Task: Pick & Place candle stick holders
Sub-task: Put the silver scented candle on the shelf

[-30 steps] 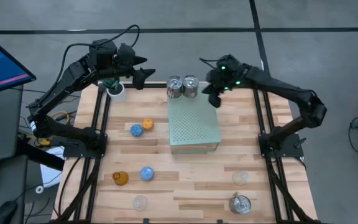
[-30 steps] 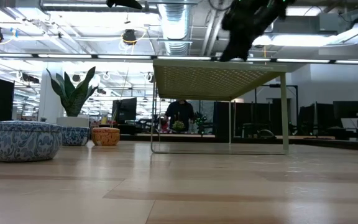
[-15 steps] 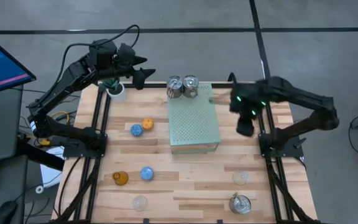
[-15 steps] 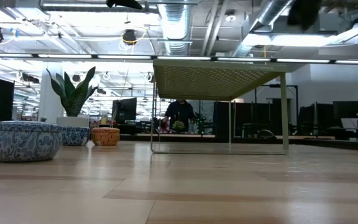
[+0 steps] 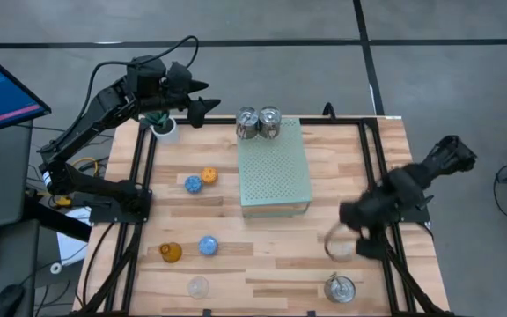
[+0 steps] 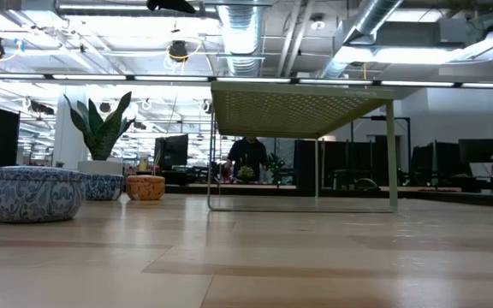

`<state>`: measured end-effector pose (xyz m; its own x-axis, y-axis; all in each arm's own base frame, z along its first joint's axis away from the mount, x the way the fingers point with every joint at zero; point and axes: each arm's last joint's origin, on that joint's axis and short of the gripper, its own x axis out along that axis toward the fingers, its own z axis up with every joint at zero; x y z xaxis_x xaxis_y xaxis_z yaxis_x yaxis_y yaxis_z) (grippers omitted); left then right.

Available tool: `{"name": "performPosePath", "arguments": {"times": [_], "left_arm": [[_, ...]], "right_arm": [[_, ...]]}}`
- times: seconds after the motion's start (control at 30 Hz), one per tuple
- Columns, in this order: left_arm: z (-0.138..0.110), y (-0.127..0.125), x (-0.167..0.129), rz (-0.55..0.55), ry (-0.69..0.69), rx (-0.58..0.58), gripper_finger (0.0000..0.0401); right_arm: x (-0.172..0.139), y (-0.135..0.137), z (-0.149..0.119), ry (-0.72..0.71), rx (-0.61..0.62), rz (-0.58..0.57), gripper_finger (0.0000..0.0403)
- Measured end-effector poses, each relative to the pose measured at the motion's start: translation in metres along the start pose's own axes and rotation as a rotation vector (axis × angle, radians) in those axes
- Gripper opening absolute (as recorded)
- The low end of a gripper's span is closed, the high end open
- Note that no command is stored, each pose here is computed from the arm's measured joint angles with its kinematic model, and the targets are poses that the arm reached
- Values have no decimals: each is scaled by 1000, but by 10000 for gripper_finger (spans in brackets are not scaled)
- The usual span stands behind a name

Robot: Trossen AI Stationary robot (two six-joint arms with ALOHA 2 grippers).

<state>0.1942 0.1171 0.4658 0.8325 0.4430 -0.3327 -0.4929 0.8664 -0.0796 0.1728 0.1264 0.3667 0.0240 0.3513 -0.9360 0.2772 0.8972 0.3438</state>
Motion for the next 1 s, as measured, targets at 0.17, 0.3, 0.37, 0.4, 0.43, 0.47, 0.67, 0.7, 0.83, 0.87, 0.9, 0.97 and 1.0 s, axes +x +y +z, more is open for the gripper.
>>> {"name": "performPosePath", "arguments": {"times": [0.17, 0.3, 0.37, 0.4, 0.43, 0.47, 0.67, 0.7, 0.83, 0.87, 0.9, 0.97, 1.0], "left_arm": [[0, -1, 0, -31, 1, 7, 348], [0, -2, 0, -57, 3, 7, 348], [0, -2, 0, -57, 3, 7, 348], [0, -2, 0, -57, 4, 7, 348], [0, -2, 0, -57, 4, 7, 348], [0, -2, 0, -56, 4, 7, 348], [0, -2, 0, -57, 6, 32, 347], [0, -2, 0, -57, 6, 35, 348], [0, -2, 0, -57, 6, 37, 349], [0, -2, 0, -57, 6, 37, 349], [0, -2, 0, -57, 6, 37, 348], [0, -2, 0, -56, 6, 37, 348], [0, -2, 0, -56, 6, 37, 348]], "right_arm": [[32, 42, -13, -6, -97, 13, 383], [60, 69, -22, 4, -133, 8, 382], [73, 81, -27, -6, -142, 2, 387], [80, 86, -29, -20, -153, 0, 391], [86, 90, -30, -34, -165, -5, 395], [93, 94, -30, -49, -177, -14, 397], [132, 106, -23, -63, -266, -114, 397], [138, 107, -20, -56, -281, -131, 398], [155, 107, -8, -32, -321, -178, 399], [157, 106, -6, -28, -332, -186, 399], [158, 106, -4, -26, -343, -189, 399], [157, 105, -2, -37, -354, -195, 399], [157, 105, -1, -48, -358, -195, 399]]}}
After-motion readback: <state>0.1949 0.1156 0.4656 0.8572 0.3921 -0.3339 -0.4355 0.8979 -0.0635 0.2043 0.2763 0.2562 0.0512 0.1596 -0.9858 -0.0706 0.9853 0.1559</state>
